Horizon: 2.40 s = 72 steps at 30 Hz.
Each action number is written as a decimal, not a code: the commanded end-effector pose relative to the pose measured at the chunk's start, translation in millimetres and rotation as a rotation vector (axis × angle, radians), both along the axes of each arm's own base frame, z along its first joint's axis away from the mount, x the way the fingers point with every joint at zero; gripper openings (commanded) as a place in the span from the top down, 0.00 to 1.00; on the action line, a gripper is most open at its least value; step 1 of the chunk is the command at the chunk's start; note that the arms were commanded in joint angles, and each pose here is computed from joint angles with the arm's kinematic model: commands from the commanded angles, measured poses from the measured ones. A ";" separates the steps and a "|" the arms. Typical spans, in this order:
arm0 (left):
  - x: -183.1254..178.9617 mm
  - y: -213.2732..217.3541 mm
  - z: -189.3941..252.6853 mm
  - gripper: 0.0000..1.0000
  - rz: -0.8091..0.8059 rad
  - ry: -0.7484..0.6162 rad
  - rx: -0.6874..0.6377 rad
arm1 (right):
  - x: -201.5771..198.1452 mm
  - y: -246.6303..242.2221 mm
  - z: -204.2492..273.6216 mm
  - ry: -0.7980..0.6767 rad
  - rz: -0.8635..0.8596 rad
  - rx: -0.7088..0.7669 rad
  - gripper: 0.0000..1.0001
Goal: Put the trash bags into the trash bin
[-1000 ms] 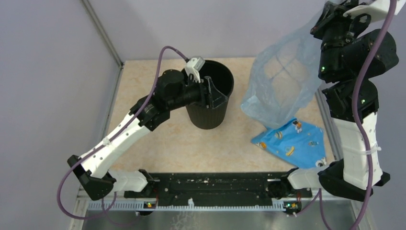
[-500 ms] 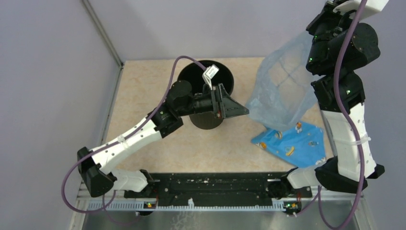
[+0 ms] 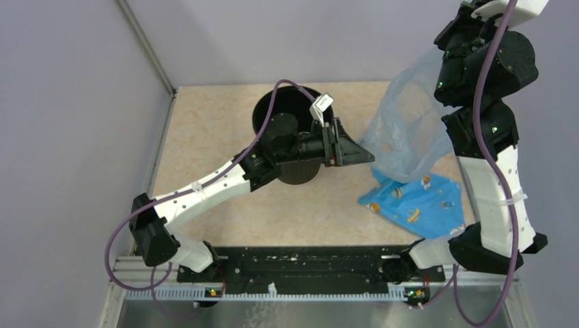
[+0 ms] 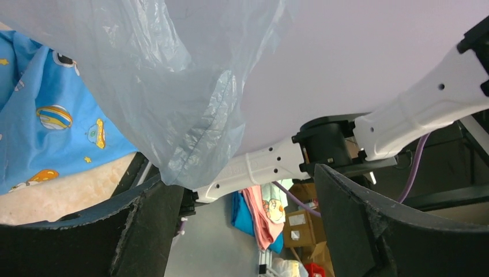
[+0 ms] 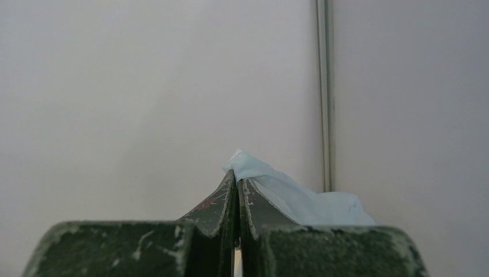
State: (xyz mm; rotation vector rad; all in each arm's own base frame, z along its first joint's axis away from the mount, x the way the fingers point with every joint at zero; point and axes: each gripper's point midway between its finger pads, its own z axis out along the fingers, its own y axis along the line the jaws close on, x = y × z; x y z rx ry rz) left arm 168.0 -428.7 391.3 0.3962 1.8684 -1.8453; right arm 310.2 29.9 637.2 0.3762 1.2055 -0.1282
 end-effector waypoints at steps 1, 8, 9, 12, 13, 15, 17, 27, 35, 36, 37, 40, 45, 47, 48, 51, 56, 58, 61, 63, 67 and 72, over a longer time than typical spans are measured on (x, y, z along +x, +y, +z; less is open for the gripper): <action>8.0 -4.2 33.6 0.13 0.048 -0.016 -0.090 | -8.9 -7.2 4.4 -0.021 -0.001 0.016 1.00; 29.7 -13.0 28.7 0.18 0.144 0.073 -0.110 | -11.4 -8.0 5.0 -0.037 0.004 0.022 1.00; 33.2 -13.5 27.3 0.18 0.163 0.080 -0.110 | -12.5 -7.9 5.9 -0.042 0.009 0.023 1.00; 39.0 -16.5 26.9 0.19 0.186 0.077 -0.126 | -14.7 -6.6 8.0 -0.056 0.027 0.028 1.00; 42.2 -17.1 27.6 0.20 0.201 0.076 -0.129 | -14.5 -5.7 8.2 -0.060 0.033 0.029 1.00; 47.2 -18.4 29.8 0.22 0.220 0.062 -0.147 | -15.8 -4.5 8.9 -0.068 0.047 0.032 1.00; 50.8 -20.2 32.5 0.27 0.231 0.042 -0.158 | -15.6 -3.0 8.3 -0.066 0.056 0.029 1.00; 74.4 -14.9 61.6 0.81 0.284 -0.116 -0.223 | -39.0 -6.2 19.2 -0.128 0.121 0.006 1.00; 88.7 14.1 128.4 0.95 0.270 -0.361 -0.279 | -64.8 -3.6 45.5 -0.241 0.221 0.010 1.00; 90.1 17.8 134.1 0.96 0.267 -0.374 -0.282 | -67.1 -1.5 48.5 -0.253 0.240 0.011 1.00; 93.1 21.1 136.9 0.97 0.271 -0.378 -0.274 | -68.4 1.1 50.6 -0.262 0.260 0.014 1.00; 102.9 36.5 147.3 0.98 0.319 -0.401 -0.250 | -73.7 9.4 58.5 -0.293 0.327 0.032 1.00; 116.2 67.0 163.8 1.00 0.389 -0.442 -0.231 | -80.7 33.7 65.9 -0.320 0.488 0.070 1.00; 117.3 75.8 170.4 0.99 0.397 -0.465 -0.230 | -83.3 42.7 67.8 -0.329 0.543 0.073 1.00; 117.2 80.2 174.4 0.99 0.405 -0.478 -0.229 | -84.6 46.1 69.1 -0.336 0.565 0.076 1.00; 116.8 90.7 184.2 0.99 0.425 -0.508 -0.223 | -88.8 60.1 76.3 -0.361 0.647 0.078 1.00; 121.7 116.5 192.6 0.96 0.514 -0.506 -0.207 | -90.1 89.9 84.1 -0.364 0.805 0.101 1.00; 128.1 131.4 188.6 0.98 0.570 -0.484 -0.198 | -85.8 102.7 83.1 -0.352 0.859 0.114 1.00; 134.3 150.6 182.0 1.00 0.617 -0.461 -0.175 | -82.7 119.4 82.6 -0.333 0.939 0.141 1.00; 133.7 163.7 182.4 1.00 0.652 -0.464 -0.160 | -81.5 130.6 81.7 -0.327 0.995 0.161 1.00; 131.8 191.8 178.4 1.00 0.738 -0.431 -0.124 | -86.0 148.0 86.6 -0.340 1.098 0.173 1.00; 119.8 209.5 178.6 1.00 0.770 -0.413 -0.105 | -95.7 157.2 96.0 -0.364 1.180 0.193 1.00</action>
